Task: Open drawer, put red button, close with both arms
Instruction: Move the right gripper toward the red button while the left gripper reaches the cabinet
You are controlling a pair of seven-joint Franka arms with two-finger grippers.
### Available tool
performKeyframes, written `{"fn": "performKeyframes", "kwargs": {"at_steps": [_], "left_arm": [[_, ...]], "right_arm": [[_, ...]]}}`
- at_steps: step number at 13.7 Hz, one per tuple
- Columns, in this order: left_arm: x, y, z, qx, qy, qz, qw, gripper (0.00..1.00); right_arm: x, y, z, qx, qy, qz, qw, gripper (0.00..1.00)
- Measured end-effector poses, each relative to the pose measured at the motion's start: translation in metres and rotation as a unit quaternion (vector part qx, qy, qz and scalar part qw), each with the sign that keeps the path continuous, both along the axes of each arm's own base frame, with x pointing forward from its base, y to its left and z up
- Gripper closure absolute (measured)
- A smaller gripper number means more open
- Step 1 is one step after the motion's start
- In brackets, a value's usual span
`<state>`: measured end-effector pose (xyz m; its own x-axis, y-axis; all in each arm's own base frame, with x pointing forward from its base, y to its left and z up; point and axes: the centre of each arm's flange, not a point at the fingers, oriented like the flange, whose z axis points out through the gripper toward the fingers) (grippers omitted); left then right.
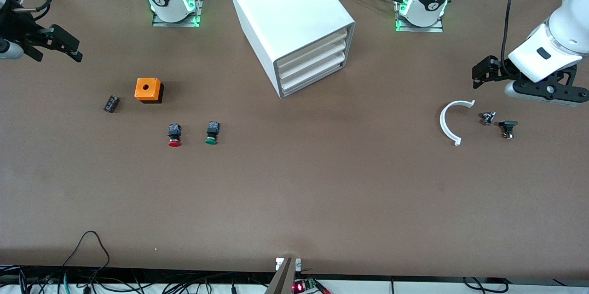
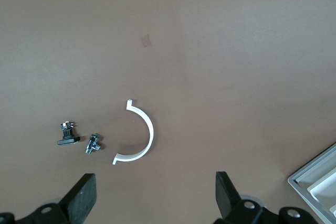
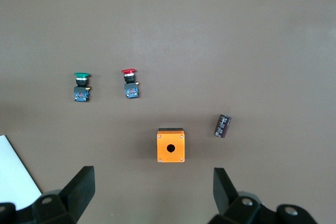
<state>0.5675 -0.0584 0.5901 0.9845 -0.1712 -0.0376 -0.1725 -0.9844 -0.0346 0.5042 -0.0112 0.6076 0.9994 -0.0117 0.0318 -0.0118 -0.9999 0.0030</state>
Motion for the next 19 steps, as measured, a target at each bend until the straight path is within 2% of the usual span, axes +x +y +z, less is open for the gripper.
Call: {"fn": "performKeyframes", "kwargs": {"at_steps": [13, 15, 19], "left_arm": [[0.002, 0.000, 0.000, 0.000, -0.001, 0.000, 1.000, 0.00], [0.005, 0.001, -0.007, 0.000, 0.006, 0.001, 1.000, 0.00], [0.021, 0.004, -0.047, 0.002, 0.039, 0.005, 0.999, 0.00]], "right_arm": [[0.008, 0.000, -0.003, -0.004, 0.001, 0.000, 1.000, 0.00], [0.017, 0.002, -0.014, -0.007, 0.007, 0.000, 1.000, 0.00], [0.056, 0.016, -0.039, -0.019, 0.022, 0.007, 1.000, 0.00]]}}
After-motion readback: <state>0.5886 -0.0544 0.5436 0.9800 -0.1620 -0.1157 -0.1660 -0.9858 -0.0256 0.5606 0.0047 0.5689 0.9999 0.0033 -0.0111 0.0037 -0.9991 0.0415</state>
